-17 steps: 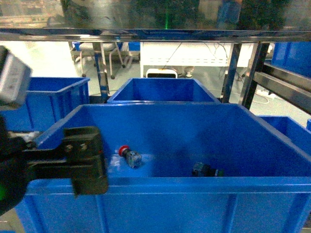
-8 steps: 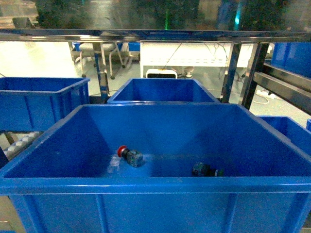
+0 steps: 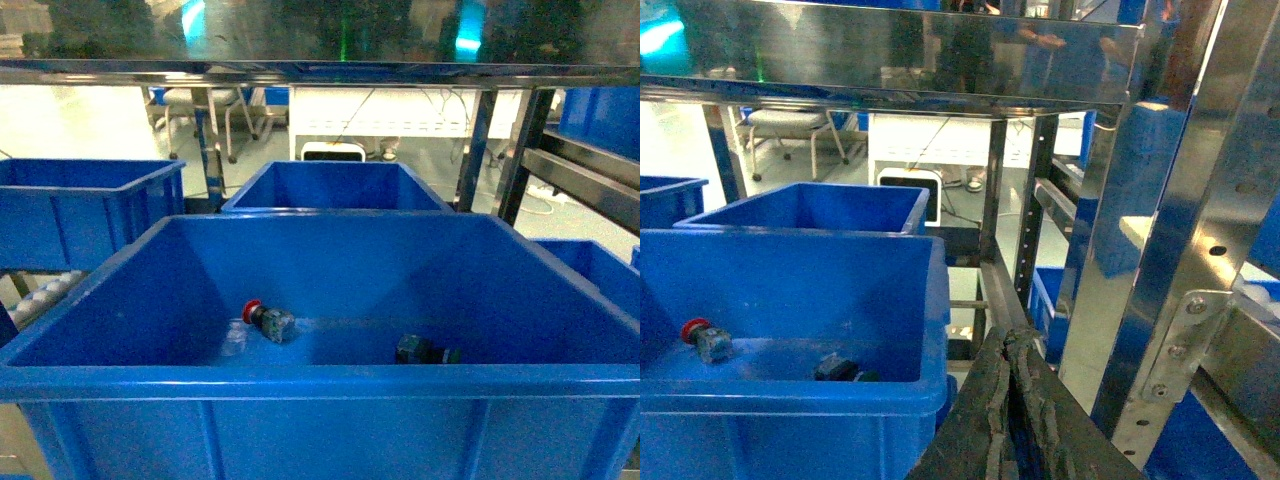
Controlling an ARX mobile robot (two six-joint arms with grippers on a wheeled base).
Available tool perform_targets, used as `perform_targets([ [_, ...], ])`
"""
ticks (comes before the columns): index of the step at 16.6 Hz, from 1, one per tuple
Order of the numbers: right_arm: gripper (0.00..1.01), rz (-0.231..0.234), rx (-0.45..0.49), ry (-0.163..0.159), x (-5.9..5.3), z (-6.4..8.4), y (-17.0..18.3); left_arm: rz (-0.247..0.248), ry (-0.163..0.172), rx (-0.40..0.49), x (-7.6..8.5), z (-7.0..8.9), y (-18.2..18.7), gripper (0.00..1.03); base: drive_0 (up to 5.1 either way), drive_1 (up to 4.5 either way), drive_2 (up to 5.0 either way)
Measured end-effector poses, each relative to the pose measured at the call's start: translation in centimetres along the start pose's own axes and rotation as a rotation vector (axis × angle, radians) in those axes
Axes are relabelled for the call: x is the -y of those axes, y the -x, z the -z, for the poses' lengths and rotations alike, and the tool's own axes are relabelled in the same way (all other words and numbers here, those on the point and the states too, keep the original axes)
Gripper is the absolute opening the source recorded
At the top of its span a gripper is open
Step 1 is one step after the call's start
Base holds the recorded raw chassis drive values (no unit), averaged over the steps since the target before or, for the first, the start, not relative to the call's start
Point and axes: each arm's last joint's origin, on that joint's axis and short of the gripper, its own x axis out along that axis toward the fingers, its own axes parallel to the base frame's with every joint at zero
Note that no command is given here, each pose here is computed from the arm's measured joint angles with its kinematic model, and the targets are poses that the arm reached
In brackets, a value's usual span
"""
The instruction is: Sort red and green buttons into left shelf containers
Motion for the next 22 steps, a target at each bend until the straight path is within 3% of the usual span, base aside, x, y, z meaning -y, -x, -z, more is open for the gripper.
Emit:
perform_targets([
  [2, 0.02, -0.001, 0.0, 0.0, 0.0, 0.0, 0.0, 0.032, 0.0, -0.001, 0.2, 0.0, 0.3, 0.02, 0.0, 0.0, 0.0],
  [7, 0.02, -0.001, 0.0, 0.0, 0.0, 0.0, 0.0, 0.031, 0.0, 0.001, 0.2, 0.0, 0.9, 0.02, 0.0, 0.0, 0.0],
  [9, 0.02, -0.001, 0.0, 0.0, 0.0, 0.0, 0.0, 0.032, -0.001, -0.06, 0.1, 0.7, 1.6, 0.02, 0.0, 0.0, 0.0],
  [10, 0.02, -0.001, -0.001, 0.0, 0.0, 0.0, 0.0, 0.032, 0.0, 0.01, 0.1, 0.1, 2.0, 0.02, 0.0, 0.0, 0.0],
  [11, 0.02, -0.002, 0.0, 0.0, 0.0, 0.0, 0.0, 0.029, -0.001, -0.02, 0.1, 0.4, 2.0, 0.02, 0.0, 0.0, 0.0],
  [19, 0.02, -0.001, -0.001, 0.0, 0.0, 0.0, 0.0, 0.031, -0.001, -0.014, 0.1, 0.4, 2.0, 0.02, 0.0, 0.0, 0.0],
  [20, 0.06, -0.002, -0.001, 0.0, 0.0, 0.0, 0.0, 0.032, 0.0, -0.014, 0.1, 0.4, 2.0, 0.04, 0.0, 0.0, 0.0],
  [22, 0.26, -0.001, -0.001, 0.0, 0.0, 0.0, 0.0, 0.031, 0.0, -0.014, 0.1, 0.4, 2.0, 0.24, 0.0, 0.0, 0.0],
])
